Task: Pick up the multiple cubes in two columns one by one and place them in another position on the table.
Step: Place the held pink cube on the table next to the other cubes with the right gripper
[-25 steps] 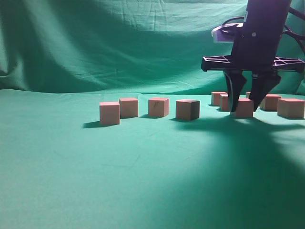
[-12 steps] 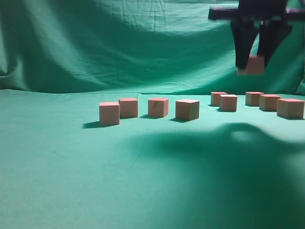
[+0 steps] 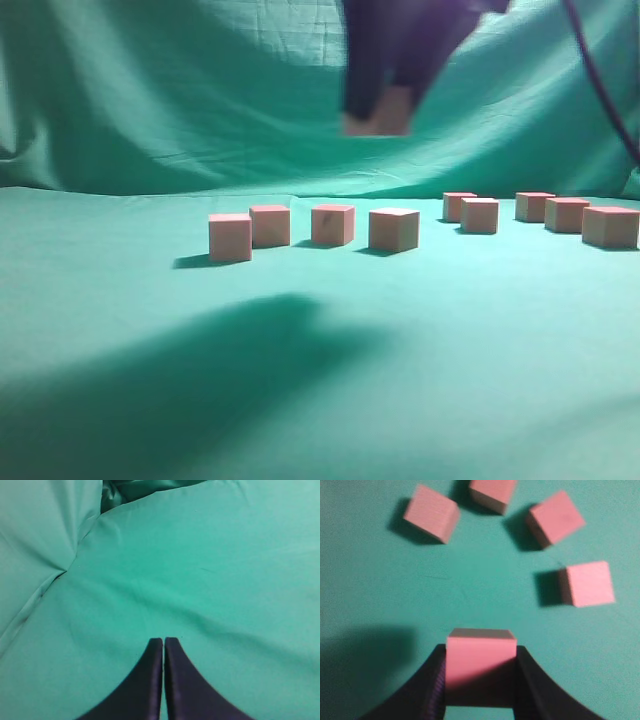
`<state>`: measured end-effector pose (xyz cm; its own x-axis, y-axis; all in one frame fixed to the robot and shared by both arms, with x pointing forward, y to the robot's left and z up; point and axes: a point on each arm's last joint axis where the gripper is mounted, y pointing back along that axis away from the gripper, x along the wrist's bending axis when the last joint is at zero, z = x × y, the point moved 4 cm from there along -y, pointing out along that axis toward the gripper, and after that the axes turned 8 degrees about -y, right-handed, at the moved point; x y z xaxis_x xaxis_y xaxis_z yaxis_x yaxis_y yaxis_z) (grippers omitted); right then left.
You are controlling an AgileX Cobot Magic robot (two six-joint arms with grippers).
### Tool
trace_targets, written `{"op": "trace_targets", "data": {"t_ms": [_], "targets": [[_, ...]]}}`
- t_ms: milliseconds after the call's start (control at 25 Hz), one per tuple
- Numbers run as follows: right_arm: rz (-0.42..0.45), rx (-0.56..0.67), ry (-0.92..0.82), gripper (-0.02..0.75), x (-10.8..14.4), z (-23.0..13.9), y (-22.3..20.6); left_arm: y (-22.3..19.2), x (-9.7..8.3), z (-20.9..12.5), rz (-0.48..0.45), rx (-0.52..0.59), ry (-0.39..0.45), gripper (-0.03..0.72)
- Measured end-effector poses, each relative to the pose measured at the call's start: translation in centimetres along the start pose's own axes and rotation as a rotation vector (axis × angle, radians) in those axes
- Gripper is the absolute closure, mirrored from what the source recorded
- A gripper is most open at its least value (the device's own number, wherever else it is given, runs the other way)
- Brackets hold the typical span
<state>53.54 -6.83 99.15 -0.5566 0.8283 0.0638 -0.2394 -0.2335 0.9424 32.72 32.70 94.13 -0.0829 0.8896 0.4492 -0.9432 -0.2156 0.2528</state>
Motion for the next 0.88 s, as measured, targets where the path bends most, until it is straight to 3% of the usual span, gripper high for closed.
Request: {"op": "trace_targets", "data": {"t_ms": [120, 280, 880], "targets": [[0.042, -0.031, 0.1, 0.476, 3.1, 0.5, -1.7, 0.0, 0.0, 0.0, 0.0, 0.0, 0.0, 0.688], [0.06, -0.069, 0.141, 0.476, 4.9, 1.0, -3.9, 0.0, 0.0, 0.0, 0.0, 0.0, 0.0, 0.688], [0.054, -0.027, 0.187, 0.476, 5.3, 2.5, -8.8, 0.0, 0.0, 0.0, 0.0, 0.0, 0.0, 0.688]]}}
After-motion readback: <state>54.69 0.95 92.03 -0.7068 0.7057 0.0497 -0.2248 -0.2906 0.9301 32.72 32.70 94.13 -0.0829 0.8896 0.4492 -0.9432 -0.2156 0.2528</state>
